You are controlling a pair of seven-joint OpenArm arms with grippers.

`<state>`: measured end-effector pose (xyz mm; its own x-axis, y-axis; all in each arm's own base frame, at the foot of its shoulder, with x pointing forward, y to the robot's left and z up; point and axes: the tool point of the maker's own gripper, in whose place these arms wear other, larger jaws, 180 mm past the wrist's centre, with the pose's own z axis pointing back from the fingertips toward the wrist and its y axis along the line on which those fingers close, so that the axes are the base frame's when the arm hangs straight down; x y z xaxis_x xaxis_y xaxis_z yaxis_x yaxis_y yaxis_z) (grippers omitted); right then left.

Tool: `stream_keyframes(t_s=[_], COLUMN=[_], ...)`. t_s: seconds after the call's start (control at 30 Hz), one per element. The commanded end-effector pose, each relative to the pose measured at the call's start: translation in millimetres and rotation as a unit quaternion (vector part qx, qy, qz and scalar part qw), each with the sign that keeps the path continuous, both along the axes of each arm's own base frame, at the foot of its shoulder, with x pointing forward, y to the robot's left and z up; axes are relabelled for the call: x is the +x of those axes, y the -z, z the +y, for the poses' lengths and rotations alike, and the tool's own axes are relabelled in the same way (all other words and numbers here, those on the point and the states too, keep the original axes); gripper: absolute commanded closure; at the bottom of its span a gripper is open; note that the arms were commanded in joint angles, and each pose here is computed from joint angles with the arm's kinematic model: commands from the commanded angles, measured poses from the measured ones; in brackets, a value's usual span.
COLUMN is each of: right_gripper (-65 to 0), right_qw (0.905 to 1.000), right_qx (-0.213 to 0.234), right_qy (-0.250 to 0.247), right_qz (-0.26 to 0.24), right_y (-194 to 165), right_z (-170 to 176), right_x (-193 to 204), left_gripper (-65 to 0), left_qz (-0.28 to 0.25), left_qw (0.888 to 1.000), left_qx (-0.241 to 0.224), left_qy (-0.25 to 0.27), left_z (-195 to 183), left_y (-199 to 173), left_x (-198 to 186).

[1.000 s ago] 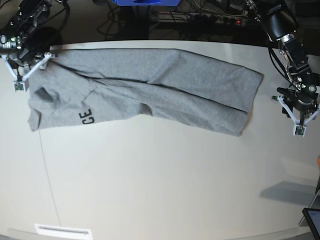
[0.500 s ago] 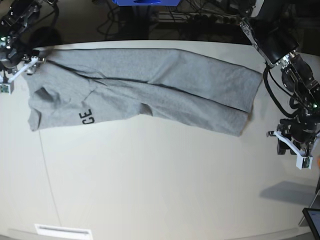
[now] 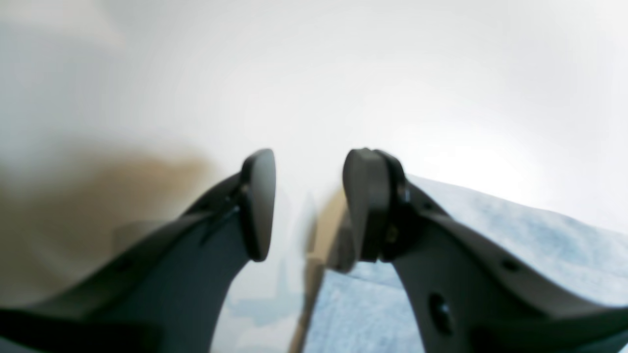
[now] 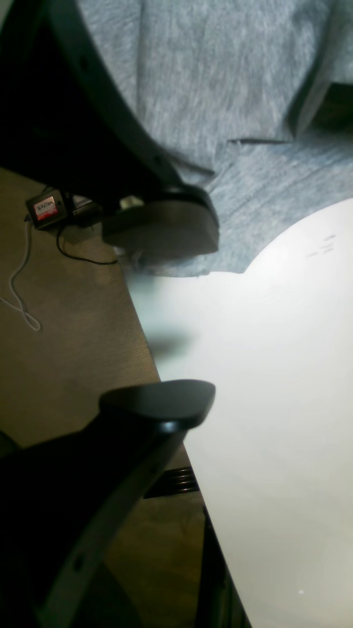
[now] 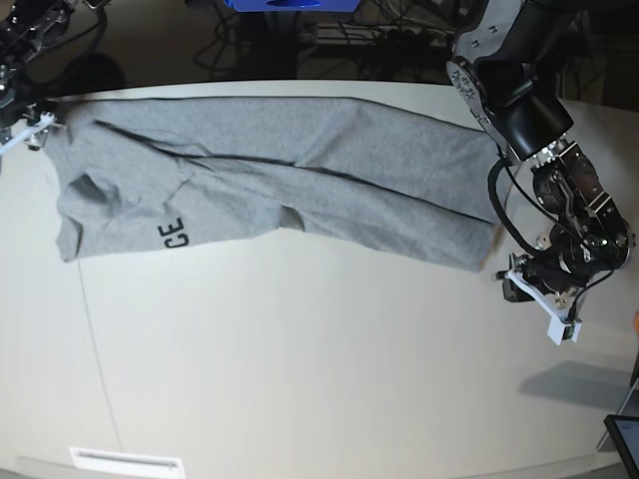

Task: Fold the T-shirt properly
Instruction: 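Lower the left gripper to the edge at the shirt's hem end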

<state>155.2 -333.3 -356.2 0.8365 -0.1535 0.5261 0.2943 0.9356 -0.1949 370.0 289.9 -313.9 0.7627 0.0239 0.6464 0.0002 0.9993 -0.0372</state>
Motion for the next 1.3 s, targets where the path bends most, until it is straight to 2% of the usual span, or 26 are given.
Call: stream_keyframes(t_s=[0.0,0.07,0.1,0.23,0.7,1.07,1.27], right_gripper=[-38.2,-38.2,-38.2,-38.2,-38.0,-38.0,-38.0], right_qw=[0.9999,0.9999,0.9999,0.9999,1.0,1.0,1.0], right_qx=[-0.011,-0.011,-0.01,-0.009,-0.008,-0.007,-0.007], right_qy=[-0.002,-0.001,-0.001,-0.001,-0.004,-0.003,-0.004], right_qz=[-0.013,-0.012,-0.012,-0.012,0.001,0.002,0.001], right_y=[-8,-8,-7,-7,-2,-2,-2], right_z=[-4,-4,-4,-3,-2,-2,-2], right_x=[4,4,4,4,-6,-7,-6], left_gripper=[-24.7,-23.9,-21.0,0.0,0.0,0.0,0.0], left_qz=[-0.027,-0.02,-0.012,0.021,0.048,0.094,0.074], left_qw=[1.0,1.0,1.0,0.999,0.994,0.992,0.993], left_qx=[0.006,0.002,-0.002,-0.016,-0.006,-0.005,0.022], left_qy=[0.0,0.005,0.013,0.028,0.094,0.09,0.093], left_z=[5,2,-3,-14,-55,-51,-47], left_y=[-18,-13,-9,13,27,61,49], left_x=[10,11,13,13,20,-17,-28])
